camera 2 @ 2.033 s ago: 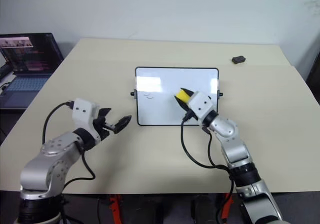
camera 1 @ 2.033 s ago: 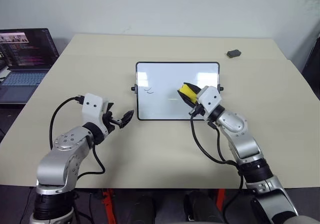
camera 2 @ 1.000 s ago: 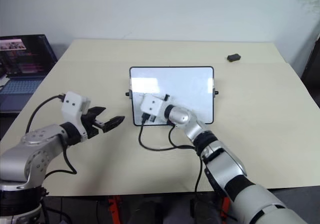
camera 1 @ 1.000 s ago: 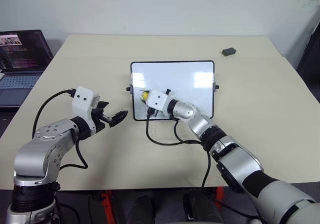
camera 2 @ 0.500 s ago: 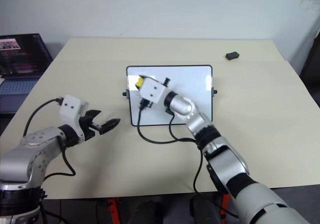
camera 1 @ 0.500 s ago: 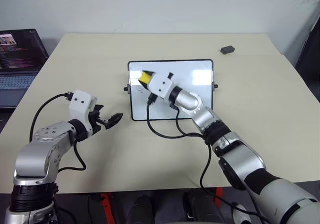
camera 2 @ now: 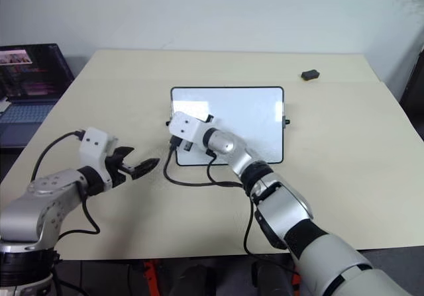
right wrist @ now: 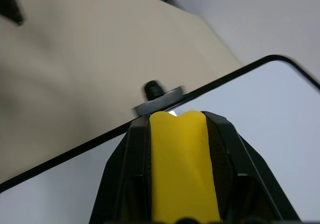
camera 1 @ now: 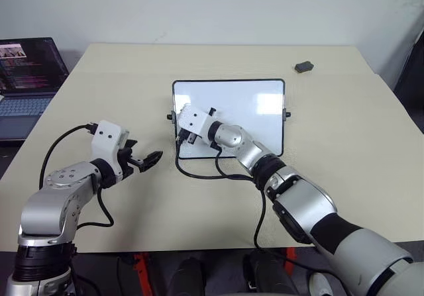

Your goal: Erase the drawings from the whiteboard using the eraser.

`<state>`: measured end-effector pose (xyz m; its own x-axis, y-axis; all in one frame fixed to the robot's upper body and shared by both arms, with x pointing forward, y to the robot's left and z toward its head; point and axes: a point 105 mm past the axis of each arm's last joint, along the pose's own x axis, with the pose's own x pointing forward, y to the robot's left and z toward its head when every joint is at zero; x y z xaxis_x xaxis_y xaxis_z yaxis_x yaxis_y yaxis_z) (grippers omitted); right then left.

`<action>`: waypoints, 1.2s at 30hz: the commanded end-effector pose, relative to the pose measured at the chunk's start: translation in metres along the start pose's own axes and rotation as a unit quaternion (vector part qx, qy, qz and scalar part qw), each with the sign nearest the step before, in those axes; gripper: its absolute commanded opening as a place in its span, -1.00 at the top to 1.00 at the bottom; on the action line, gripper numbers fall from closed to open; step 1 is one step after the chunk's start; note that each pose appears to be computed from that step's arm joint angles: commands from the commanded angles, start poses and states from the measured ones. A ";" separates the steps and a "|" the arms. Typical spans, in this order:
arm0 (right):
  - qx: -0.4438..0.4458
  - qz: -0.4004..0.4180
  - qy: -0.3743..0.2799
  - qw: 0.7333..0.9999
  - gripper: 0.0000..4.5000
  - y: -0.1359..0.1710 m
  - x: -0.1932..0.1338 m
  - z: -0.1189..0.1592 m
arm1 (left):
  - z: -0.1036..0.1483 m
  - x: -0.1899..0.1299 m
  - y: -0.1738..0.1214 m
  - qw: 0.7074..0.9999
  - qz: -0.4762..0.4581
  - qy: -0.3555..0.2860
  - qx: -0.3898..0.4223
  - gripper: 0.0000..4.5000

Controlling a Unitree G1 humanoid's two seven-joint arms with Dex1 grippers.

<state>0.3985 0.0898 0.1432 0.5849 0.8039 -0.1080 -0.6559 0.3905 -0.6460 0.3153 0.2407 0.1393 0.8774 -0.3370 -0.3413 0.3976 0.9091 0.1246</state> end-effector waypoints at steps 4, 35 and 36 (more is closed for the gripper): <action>0.019 0.022 0.073 0.997 0.49 0.010 -0.013 -0.042 | 0.012 -0.002 -0.002 1.000 -0.004 -0.019 0.021 -1.00; -0.018 -0.035 0.003 0.999 0.49 -0.012 -0.008 -0.009 | 0.014 0.001 -0.005 0.999 -0.008 -0.023 0.024 -1.00; -0.019 -0.059 0.001 0.998 0.49 -0.022 -0.009 -0.006 | 0.014 0.001 -0.005 0.999 -0.009 -0.023 0.024 -1.00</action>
<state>0.3931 0.0881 0.1335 0.5791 0.8084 -0.1055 -0.6344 0.3656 -0.6810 0.3158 0.2372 0.1386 0.8704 -0.3539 -0.3423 0.4155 0.9010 0.1248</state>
